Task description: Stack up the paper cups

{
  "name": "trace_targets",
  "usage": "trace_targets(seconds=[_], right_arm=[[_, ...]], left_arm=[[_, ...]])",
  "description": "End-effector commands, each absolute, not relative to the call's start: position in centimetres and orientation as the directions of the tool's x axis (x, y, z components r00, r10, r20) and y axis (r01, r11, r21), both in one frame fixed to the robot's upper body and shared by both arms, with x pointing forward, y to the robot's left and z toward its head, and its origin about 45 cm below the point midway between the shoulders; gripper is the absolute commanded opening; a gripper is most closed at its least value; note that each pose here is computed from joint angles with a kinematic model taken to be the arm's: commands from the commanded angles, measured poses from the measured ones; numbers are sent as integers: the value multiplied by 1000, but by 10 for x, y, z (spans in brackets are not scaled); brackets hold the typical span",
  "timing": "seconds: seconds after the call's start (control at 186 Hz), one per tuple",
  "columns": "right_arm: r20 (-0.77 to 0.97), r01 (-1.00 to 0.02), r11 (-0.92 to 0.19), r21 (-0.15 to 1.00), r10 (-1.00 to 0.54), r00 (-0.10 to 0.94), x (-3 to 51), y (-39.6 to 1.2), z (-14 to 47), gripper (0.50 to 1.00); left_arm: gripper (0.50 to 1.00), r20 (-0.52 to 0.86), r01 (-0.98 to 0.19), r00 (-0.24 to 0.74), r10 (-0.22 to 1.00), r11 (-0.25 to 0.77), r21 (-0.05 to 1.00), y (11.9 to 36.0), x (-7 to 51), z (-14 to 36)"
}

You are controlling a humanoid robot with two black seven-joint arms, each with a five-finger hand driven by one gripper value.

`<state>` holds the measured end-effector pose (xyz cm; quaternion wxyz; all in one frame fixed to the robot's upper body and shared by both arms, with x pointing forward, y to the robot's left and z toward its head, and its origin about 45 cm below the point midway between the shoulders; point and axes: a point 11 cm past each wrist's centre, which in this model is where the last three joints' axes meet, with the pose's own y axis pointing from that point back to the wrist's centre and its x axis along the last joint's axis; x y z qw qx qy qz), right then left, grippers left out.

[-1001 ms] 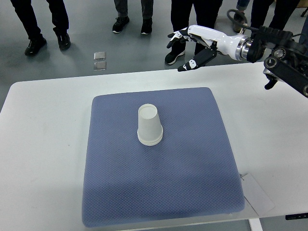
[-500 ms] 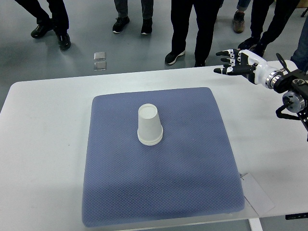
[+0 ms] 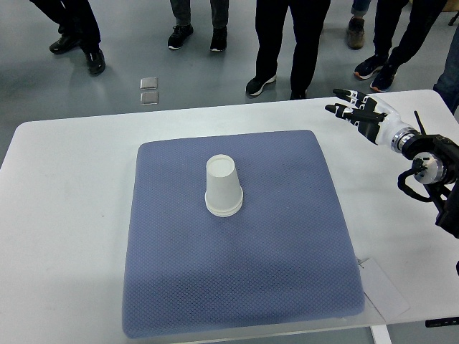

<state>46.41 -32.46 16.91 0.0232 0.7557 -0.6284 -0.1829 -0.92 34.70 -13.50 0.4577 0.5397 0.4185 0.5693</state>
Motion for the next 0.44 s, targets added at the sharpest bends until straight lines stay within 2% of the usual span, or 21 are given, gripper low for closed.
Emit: trace_targets(seconds=[0.0, 0.43], right_arm=[[-277, -944, -218, 247, -950, 147, 465, -320, 171, 913], [-328, -937, -276, 214, -924, 197, 464, -289, 171, 913]], left_arm=[[1000, 230, -70, 1, 973, -229, 971, 346, -9, -135], [1000, 231, -69, 1, 973, -231, 971, 347, -9, -135]])
